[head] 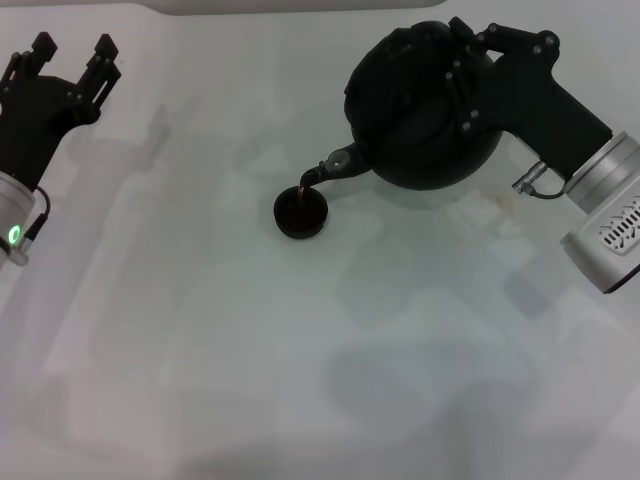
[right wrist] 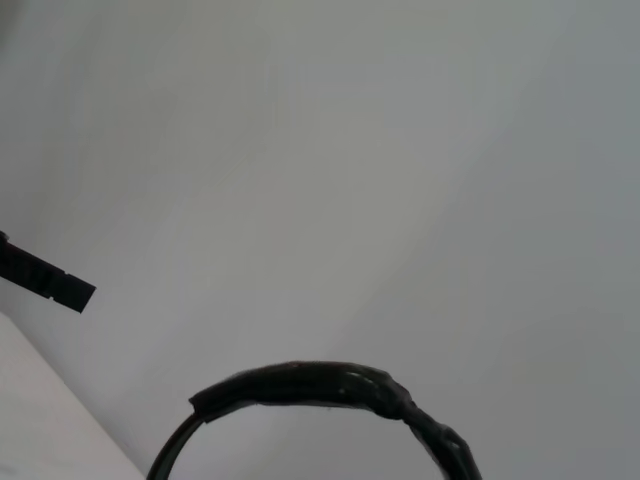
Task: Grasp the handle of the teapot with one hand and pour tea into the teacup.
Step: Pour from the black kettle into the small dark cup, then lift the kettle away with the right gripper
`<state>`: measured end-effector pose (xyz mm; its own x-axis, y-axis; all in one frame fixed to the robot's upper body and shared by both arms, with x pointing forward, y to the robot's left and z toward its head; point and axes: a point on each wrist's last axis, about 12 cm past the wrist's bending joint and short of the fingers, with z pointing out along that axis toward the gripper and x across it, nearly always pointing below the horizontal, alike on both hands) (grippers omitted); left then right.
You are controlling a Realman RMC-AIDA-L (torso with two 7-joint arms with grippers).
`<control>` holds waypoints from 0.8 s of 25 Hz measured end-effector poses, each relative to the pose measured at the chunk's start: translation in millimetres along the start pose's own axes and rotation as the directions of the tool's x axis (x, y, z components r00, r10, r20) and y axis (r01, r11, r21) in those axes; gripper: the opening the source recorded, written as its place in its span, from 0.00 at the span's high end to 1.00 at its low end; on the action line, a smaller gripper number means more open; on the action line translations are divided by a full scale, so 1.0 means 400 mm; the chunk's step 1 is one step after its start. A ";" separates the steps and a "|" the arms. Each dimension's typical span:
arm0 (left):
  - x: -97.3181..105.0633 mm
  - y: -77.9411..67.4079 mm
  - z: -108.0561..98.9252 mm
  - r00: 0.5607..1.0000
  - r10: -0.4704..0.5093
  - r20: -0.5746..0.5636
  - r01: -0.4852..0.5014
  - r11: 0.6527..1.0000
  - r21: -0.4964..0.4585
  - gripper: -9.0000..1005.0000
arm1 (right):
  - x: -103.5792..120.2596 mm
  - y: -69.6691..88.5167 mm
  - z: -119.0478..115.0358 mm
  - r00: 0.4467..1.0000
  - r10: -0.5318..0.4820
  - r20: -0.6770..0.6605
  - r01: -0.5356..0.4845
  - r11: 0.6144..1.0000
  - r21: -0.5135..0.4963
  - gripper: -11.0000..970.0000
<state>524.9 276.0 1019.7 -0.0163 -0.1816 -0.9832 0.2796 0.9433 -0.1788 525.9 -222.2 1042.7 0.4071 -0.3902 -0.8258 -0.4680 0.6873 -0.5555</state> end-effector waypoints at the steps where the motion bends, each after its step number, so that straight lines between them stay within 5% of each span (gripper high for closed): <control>1: 0.000 0.000 0.000 1.000 0.000 0.000 0.000 1.000 0.000 0.23 | 0.000 0.000 0.000 1.000 0.000 0.000 0.000 1.000 0.001 0.85; 20: 0.000 0.000 0.000 1.000 -0.001 0.001 0.001 1.000 -0.001 0.23 | 0.002 -0.002 -0.002 0.999 -0.052 -0.005 0.052 0.999 0.006 0.86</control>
<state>524.9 276.2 1019.8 -0.0159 -0.1822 -0.9831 0.2783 0.9436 -0.1794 526.0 -223.8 1042.4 0.4272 -0.4286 -0.7961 -0.4418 0.6693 -0.5973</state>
